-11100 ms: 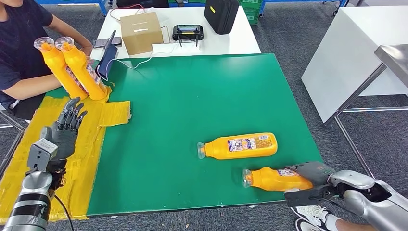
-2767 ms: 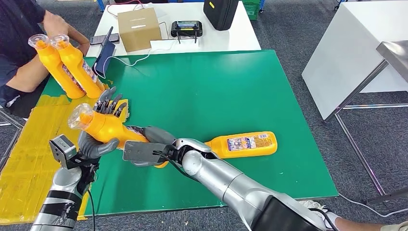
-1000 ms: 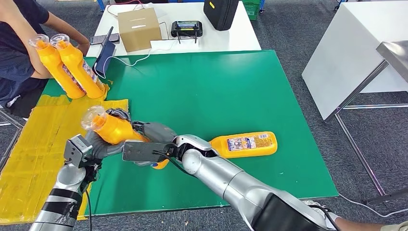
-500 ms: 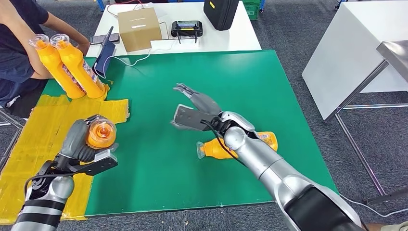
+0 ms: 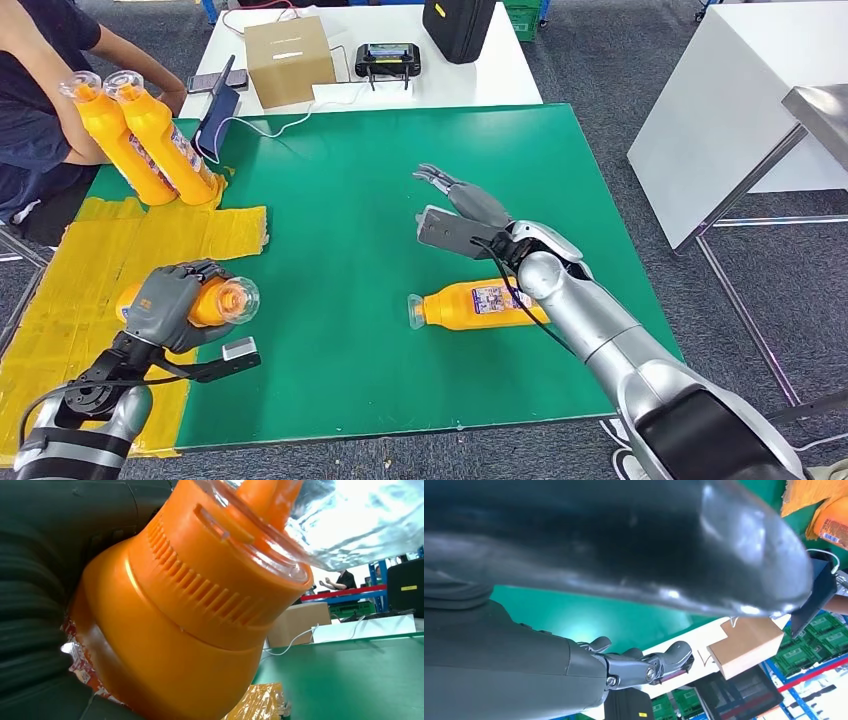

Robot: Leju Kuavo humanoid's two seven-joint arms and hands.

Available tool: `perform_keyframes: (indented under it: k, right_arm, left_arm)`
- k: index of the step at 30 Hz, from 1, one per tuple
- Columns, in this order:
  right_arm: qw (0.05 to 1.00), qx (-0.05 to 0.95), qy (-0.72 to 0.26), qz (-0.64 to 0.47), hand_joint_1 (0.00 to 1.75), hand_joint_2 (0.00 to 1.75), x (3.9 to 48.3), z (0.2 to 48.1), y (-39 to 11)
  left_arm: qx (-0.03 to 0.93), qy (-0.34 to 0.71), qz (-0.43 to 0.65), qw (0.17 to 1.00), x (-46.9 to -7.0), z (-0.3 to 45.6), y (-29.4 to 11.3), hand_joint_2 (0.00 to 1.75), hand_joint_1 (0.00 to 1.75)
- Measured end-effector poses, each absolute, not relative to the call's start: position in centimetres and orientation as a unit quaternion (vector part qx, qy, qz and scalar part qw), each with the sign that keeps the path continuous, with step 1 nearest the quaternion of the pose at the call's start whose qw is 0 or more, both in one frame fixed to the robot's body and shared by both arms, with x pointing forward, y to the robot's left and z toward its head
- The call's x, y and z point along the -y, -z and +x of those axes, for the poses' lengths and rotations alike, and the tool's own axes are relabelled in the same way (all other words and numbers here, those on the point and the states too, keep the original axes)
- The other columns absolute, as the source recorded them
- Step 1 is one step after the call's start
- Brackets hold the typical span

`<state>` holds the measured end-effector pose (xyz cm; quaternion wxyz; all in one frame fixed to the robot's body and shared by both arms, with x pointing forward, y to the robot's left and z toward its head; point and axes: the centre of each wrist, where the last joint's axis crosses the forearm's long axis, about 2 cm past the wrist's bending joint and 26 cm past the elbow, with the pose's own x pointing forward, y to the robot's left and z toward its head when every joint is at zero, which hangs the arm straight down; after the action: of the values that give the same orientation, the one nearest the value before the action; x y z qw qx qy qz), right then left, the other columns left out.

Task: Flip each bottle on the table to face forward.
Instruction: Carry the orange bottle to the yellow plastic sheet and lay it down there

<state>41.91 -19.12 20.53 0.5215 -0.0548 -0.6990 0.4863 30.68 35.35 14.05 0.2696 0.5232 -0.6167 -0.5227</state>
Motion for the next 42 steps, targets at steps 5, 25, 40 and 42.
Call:
perform_keyframes:
  k: [5,25,40,42]
  right_arm:
    - [0.524,0.691,-0.494,-0.058,0.00,1.75,19.8,42.0,-20.5]
    - [0.530,0.612,-0.586,-0.041,0.00,1.75,24.8,38.9,-16.3]
    - [0.528,0.569,-0.630,-0.037,0.00,1.75,25.6,36.4,-12.9]
    - [0.528,0.565,-0.633,-0.039,0.00,1.75,25.7,36.4,-12.6]
  left_arm:
    - [0.579,0.556,0.540,0.254,-35.4,30.6,-13.7,1.75,1.75]
    - [0.445,0.672,0.519,0.283,-40.9,28.6,-8.1,0.87,0.44]
    - [0.434,0.674,0.519,0.298,-42.6,29.6,-6.9,0.00,0.00]
    - [0.434,0.674,0.518,0.298,-42.7,29.7,-6.9,0.00,0.00]
